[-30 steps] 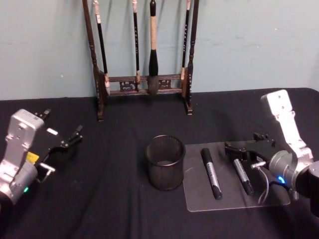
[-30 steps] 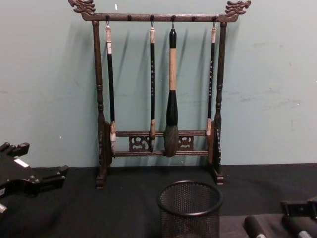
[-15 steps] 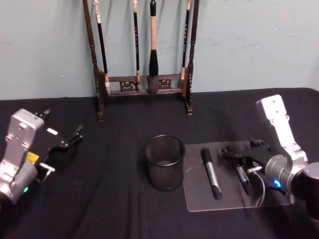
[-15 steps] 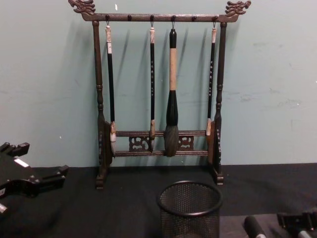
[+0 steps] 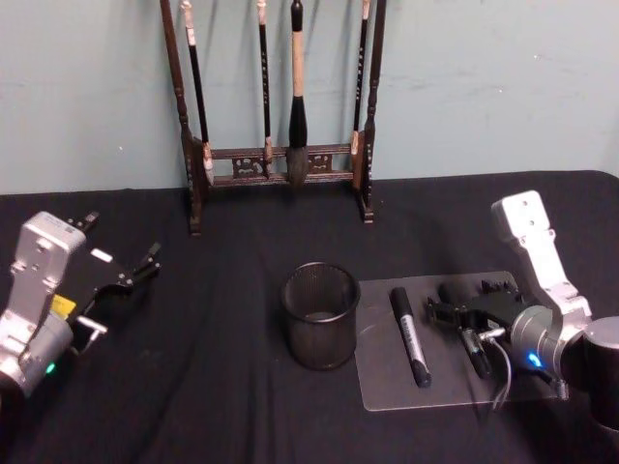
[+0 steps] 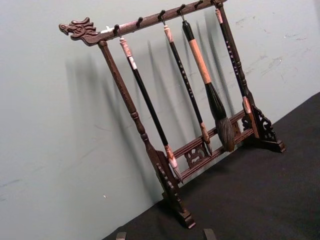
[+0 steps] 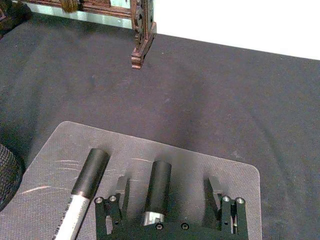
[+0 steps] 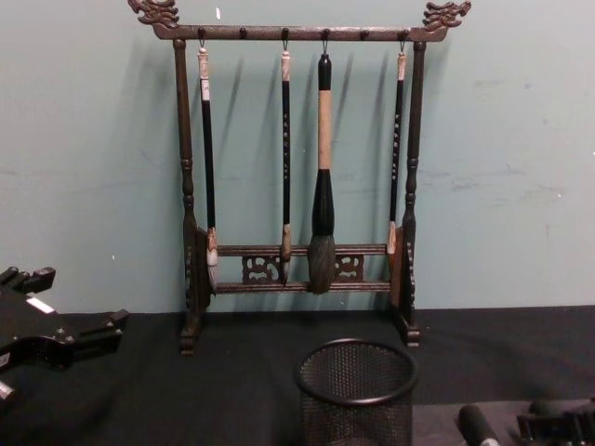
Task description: Pick up the water-based marker from the table and place it into the pen holder.
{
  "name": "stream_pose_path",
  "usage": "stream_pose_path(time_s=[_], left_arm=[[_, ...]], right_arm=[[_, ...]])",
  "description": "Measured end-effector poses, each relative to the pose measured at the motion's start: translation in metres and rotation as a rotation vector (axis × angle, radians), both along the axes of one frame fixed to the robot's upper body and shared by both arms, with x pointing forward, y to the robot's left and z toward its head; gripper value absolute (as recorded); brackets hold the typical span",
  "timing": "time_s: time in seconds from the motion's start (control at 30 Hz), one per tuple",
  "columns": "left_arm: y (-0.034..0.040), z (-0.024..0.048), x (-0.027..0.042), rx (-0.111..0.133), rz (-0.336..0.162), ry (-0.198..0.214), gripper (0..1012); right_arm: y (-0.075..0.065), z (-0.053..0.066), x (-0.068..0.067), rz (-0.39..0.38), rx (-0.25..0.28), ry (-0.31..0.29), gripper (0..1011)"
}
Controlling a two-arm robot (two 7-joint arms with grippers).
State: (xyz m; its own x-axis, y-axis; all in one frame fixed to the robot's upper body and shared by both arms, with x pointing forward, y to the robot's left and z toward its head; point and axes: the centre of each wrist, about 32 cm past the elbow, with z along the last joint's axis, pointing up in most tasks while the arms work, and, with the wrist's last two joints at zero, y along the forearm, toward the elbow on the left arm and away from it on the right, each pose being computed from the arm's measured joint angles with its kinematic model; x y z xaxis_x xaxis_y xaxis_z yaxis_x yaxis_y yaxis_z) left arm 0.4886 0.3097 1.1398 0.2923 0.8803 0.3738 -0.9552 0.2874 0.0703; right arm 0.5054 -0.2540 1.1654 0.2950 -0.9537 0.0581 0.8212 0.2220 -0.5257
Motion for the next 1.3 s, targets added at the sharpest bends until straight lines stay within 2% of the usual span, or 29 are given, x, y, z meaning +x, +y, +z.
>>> stream_pose_path(time_s=[0.43, 1.17, 1.23, 1.3], left_arm=[[0.0, 0.0, 0.0, 0.0, 0.0, 0.0, 1001], [0.0, 0.0, 0.0, 0.0, 0.0, 0.0, 1001], [0.0, 0.0, 0.0, 0.0, 0.0, 0.0, 1001], [0.0, 0.0, 0.0, 0.0, 0.0, 0.0, 1001]], right_arm=[[0.0, -0.0024, 0.0016, 0.005, -0.007, 0.028, 1002], [-0.0003, -0.0026, 0.002, 0.005, -0.007, 0.023, 1003], [-0.0002, -0.0025, 0.0019, 0.005, -0.007, 0.023, 911], [-0.0002, -0.0025, 0.0019, 0.005, -0.007, 0.023, 894]])
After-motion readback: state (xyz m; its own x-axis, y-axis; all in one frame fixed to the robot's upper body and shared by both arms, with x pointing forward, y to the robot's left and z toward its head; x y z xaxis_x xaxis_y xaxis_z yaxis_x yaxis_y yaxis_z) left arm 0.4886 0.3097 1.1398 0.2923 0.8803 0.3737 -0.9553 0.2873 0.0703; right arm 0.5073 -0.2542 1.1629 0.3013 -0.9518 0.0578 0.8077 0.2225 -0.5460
